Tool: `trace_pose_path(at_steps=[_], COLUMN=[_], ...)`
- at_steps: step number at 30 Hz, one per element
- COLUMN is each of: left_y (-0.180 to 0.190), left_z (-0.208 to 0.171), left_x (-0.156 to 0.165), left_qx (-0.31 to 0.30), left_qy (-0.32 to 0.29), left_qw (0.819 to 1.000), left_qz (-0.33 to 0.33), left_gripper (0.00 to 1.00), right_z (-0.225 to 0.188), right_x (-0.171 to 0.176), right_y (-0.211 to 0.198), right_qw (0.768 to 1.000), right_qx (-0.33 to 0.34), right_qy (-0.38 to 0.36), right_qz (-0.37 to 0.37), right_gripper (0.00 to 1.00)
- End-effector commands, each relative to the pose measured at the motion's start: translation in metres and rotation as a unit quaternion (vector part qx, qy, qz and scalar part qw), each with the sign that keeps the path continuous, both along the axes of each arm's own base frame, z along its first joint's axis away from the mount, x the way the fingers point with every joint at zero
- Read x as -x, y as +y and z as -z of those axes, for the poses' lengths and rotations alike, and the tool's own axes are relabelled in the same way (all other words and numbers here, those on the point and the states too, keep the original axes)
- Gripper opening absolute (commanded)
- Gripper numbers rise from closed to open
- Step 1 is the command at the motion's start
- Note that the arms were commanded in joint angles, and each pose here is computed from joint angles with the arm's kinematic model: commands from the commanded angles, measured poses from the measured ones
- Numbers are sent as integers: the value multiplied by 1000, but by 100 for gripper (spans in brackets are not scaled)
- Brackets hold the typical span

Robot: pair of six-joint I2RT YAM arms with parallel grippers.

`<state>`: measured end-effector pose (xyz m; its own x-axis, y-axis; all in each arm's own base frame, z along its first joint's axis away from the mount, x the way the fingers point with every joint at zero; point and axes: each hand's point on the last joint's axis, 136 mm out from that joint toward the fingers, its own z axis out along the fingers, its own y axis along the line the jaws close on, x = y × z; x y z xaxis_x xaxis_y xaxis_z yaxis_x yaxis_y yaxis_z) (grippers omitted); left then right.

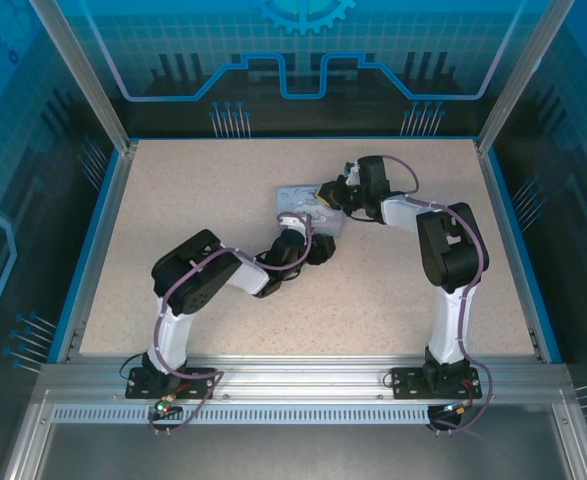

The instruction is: Unlock a padlock with a key

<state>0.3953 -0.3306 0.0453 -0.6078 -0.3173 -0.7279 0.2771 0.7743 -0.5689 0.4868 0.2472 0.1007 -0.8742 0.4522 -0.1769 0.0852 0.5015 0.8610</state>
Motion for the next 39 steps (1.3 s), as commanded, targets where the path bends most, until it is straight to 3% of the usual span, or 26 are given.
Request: trace_pose_path(at_steps=[1,11,18,29,39], left_y=[1,2,1,0,4], left_z=[34,33,31,27,29], left_x=[12,10,9,6,4], left_qx=[6,26,29,40,48], left_qy=[50,49,47,44,48], left_qw=[999,998,998,998,997], left_qz=[1,-11,-9,-16,-25], left_gripper=[66,55,40,40,32], right_z=[16,20,22,26,27], right_x=[9,10,11,12,14], right_y=[4,4,4,3,2], right_qw=[1000,1000,1000,1000,1000], right_qx=[8,9,9,10,10], right_qy=[16,20,23,27,27], right_qz=[-6,-8,-8,-9,-10], right_gripper=[0,0,0,0,0])
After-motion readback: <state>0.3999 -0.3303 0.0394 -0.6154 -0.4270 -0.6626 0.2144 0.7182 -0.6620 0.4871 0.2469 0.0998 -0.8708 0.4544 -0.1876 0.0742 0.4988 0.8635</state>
